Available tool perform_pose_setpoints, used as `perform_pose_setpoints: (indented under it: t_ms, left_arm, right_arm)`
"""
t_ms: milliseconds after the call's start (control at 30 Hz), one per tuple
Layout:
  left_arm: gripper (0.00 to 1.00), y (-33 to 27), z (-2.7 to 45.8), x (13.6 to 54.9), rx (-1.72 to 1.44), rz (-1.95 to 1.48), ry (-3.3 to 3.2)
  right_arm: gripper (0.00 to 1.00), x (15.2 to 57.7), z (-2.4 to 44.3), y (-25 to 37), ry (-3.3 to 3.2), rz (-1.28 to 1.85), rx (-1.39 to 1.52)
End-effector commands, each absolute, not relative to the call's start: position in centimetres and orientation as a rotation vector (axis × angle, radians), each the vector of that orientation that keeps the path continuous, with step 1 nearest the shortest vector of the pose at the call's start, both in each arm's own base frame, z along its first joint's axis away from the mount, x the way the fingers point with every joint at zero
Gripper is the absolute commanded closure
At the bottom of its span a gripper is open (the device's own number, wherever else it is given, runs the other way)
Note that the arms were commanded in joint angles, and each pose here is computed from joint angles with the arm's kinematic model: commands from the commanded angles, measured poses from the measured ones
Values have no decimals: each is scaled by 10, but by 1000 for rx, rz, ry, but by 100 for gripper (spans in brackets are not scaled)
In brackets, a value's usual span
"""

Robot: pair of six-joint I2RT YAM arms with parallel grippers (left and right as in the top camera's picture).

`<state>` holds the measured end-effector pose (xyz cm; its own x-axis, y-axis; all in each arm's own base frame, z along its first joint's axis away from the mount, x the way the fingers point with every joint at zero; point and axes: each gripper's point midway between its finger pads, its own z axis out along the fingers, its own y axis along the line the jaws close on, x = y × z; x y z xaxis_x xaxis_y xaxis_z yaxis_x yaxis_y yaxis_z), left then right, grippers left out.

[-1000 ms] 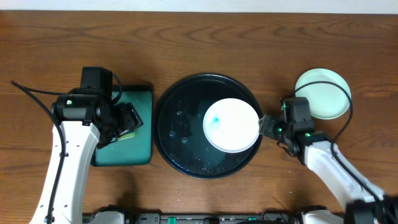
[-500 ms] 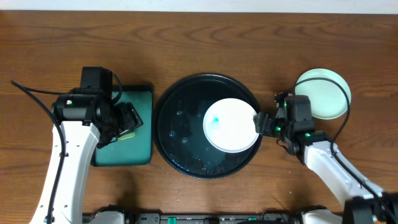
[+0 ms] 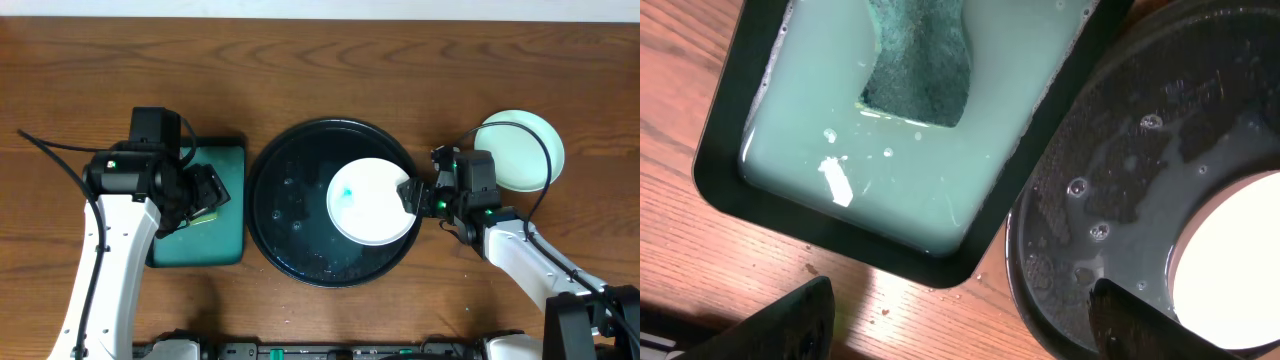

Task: Clean dirty plates on tray and stack at the side
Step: 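Hold the white plate's rim with the right gripper on the tray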

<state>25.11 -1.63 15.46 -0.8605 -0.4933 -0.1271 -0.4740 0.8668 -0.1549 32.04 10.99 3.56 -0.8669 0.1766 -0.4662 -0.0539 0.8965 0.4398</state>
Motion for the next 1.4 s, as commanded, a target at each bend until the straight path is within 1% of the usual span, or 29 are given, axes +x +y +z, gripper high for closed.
perform_pose_setpoints:
  t_ms: [0, 200, 367, 467, 567, 733, 800, 867, 900, 967, 1367]
  left_arm:
    - [19, -15, 153, 251, -740, -157, 2882]
    - [19, -15, 153, 251, -741, -156, 2882]
    - [19, -15, 153, 251, -741, -156, 2883]
    - [19, -15, 153, 251, -741, -157, 2883]
    - [19, -15, 153, 251, -741, -156, 2883]
    - [19, -15, 153, 251, -741, -156, 2883]
    - [19, -15, 153, 251, -741, -156, 2882]
    - [19, -15, 153, 251, -741, -156, 2883]
    - [19, -15, 153, 251, -741, -156, 2883]
    - [19, -15, 153, 251, -741, -156, 2883]
    - [19, -15, 153, 251, -741, -156, 2883]
  right_arm:
    - [36, 318, 35, 116, 2553, 628, 34]
    - [34, 314, 27, 115, 2584, 625, 42]
    - [36, 312, 15, 116, 2616, 631, 48]
    - [39, 314, 19, 116, 2602, 632, 45]
    - [39, 320, 29, 108, 2575, 563, 63]
    - [36, 322, 53, 93, 2556, 444, 58]
    - [34, 322, 60, 94, 2549, 442, 42]
    - [30, 320, 63, 100, 2545, 484, -1]
    - [30, 317, 64, 106, 2544, 526, -46]
    - [30, 314, 61, 113, 2556, 573, -80]
    - [30, 315, 27, 114, 2632, 572, -91]
